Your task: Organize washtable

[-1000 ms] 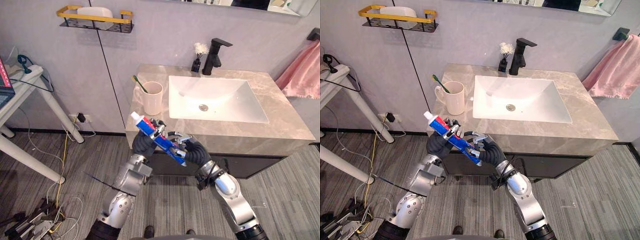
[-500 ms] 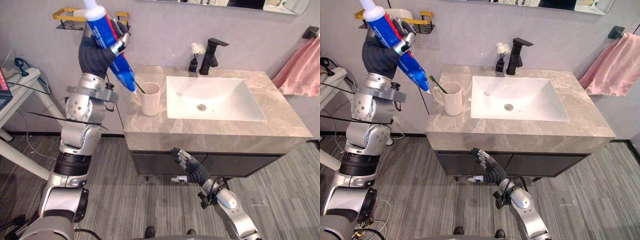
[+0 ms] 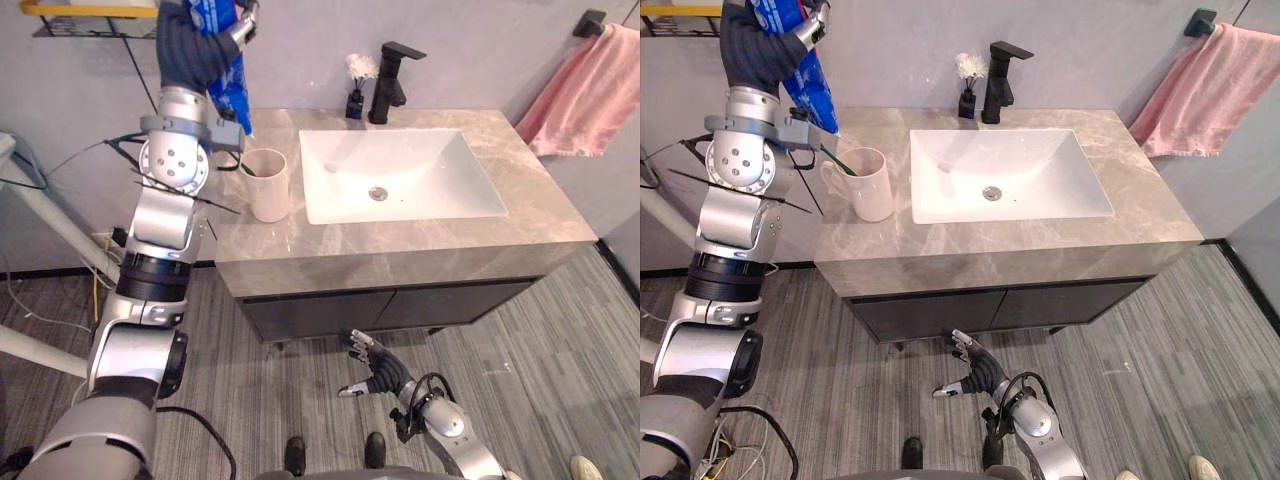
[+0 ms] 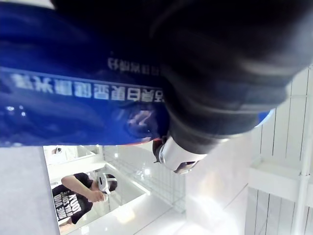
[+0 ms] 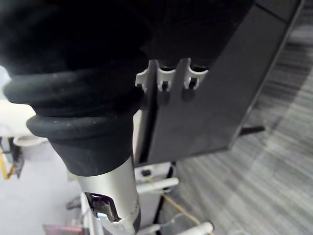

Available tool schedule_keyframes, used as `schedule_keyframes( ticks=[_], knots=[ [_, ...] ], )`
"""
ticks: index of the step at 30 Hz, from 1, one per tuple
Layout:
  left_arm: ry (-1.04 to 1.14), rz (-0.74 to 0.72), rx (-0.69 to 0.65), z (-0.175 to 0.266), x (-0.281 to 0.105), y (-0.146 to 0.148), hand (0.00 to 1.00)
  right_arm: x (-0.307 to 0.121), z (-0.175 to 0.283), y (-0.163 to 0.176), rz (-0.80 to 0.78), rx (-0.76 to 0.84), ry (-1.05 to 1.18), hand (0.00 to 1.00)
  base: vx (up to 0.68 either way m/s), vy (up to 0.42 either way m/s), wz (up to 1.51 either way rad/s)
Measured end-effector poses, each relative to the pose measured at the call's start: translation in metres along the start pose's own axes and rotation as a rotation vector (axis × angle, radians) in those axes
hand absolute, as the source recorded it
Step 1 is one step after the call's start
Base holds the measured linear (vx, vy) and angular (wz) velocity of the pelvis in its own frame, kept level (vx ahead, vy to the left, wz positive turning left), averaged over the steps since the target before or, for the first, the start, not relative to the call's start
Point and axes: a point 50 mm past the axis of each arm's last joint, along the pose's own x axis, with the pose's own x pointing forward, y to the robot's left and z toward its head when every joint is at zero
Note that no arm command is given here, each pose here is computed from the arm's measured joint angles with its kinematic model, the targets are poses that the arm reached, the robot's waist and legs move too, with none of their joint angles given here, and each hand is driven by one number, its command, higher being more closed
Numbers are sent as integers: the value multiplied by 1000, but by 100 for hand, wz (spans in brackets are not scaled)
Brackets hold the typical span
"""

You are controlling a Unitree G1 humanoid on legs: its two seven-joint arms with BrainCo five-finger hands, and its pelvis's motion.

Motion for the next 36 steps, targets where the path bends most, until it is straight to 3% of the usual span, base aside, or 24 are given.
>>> schedule_keyframes(
  ticks=[13, 36],
  knots=[
    [-41, 99, -7, 15, 28, 8, 100, -11, -17, -6, -120, 70, 53, 0, 22, -7, -9],
    [-4, 162, -35, 8, 29, 22, 100, -21, -25, -9, -153, 88, 83, 0, 15, -5, 1]
  ],
)
